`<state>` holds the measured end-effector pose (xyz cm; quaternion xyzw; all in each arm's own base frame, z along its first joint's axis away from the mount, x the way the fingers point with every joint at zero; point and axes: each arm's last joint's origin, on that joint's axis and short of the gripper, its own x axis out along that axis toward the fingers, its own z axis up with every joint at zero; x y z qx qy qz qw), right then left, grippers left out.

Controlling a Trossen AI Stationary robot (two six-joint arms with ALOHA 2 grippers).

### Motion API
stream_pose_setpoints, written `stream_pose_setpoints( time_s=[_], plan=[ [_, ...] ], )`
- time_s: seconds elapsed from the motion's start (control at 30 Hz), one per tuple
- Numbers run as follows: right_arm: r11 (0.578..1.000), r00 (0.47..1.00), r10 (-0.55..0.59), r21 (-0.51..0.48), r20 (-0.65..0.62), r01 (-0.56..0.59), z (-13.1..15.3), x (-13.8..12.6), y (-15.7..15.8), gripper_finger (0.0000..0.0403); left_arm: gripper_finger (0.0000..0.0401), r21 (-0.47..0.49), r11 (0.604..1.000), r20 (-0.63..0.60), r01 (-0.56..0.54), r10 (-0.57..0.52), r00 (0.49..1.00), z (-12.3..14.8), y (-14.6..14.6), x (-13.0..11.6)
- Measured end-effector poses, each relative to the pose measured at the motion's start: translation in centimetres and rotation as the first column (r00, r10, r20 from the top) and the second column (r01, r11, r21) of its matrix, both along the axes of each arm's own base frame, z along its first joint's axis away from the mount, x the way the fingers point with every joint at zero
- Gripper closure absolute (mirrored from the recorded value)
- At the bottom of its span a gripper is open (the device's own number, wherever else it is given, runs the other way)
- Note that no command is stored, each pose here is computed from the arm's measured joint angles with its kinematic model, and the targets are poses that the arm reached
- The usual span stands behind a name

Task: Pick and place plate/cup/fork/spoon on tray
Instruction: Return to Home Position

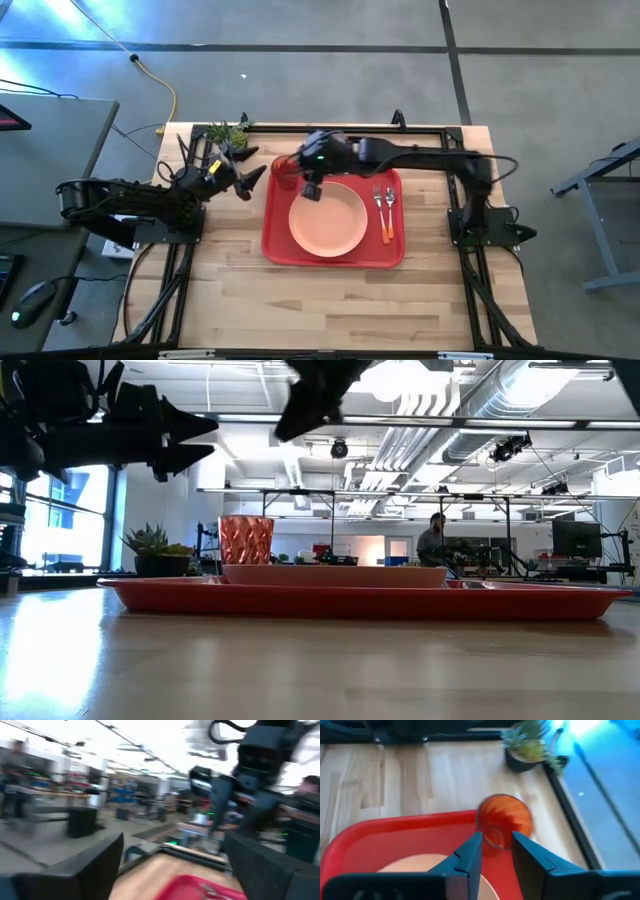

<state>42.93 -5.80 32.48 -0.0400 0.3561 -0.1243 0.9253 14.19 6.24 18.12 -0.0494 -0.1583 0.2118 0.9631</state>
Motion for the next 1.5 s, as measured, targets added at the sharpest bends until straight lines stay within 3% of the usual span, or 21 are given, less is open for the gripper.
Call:
stream_pose_setpoints(
  time_s=[0.07, 0.17, 0.3, 0.5, 0.63, 0.83, 1.07, 1.23, 1.5],
  plan=[
    [1.0, 0.999, 0.004, -0.021, 0.037, -0.003, 0.8, -2.0, 0.5, 0.0328, 0.01, -0.012, 0.996, -0.003, 0.091, -0.091, 0.996, -0.1, -0.2, 0.2],
    [0.999, 0.98, 0.048, -0.008, 0.192, -0.048, 0.7, -5.3, 1.3, 0.0362, 0.0158, -0.025, 0.981, -0.034, 0.191, -0.192, 0.981, -0.5, -0.7, 0.6],
    [0.985, 0.907, 0.149, 0.024, 0.394, -0.172, -2.8, -9.7, 2.2, 0.0398, 0.025, -0.007, 0.974, -0.065, 0.226, -0.226, 0.972, -0.8, -1.3, 0.9],
    [0.981, 0.84, 0.121, 0.064, 0.528, -0.181, -8.6, -16.1, 3.0, 0.04, 0.0388, 0.114, 0.915, -0.161, 0.388, -0.368, 0.916, -0.8, -2.8, 2.0],
    [0.974, 0.788, 0.145, 0.054, 0.599, -0.221, -9.4, -19.0, 3.2, 0.0402, 0.0387, 0.137, 0.94, -0.188, 0.311, -0.283, 0.94, 0.0, -2.4, 3.4],
    [0.954, 0.737, 0.196, 0.048, 0.647, -0.296, -9.6, -22.6, 4.1, 0.0402, 0.0398, 0.142, 0.948, -0.184, 0.285, -0.257, 0.949, 1.1, -1.6, 4.0],
    [0.959, 0.718, 0.195, 0.025, 0.668, -0.284, -9.3, -26.5, 4.8, 0.0402, 0.0401, 0.213, 0.959, -0.121, 0.184, -0.161, 0.979, 2.1, -0.6, 1.9],
    [0.953, 0.655, 0.214, -0.006, 0.724, -0.304, -9.9, -29.0, 5.0, 0.0402, 0.0401, 0.18, 0.958, -0.103, 0.223, -0.207, 0.973, 1.9, -0.7, 0.4],
    [0.952, 0.611, 0.192, 0.007, 0.768, -0.307, -12.2, -31.1, 5.2, 0.0402, 0.0401, 0.173, 0.956, -0.187, 0.237, -0.204, 0.961, 0.1, -1.6, -0.9]
  ],
)
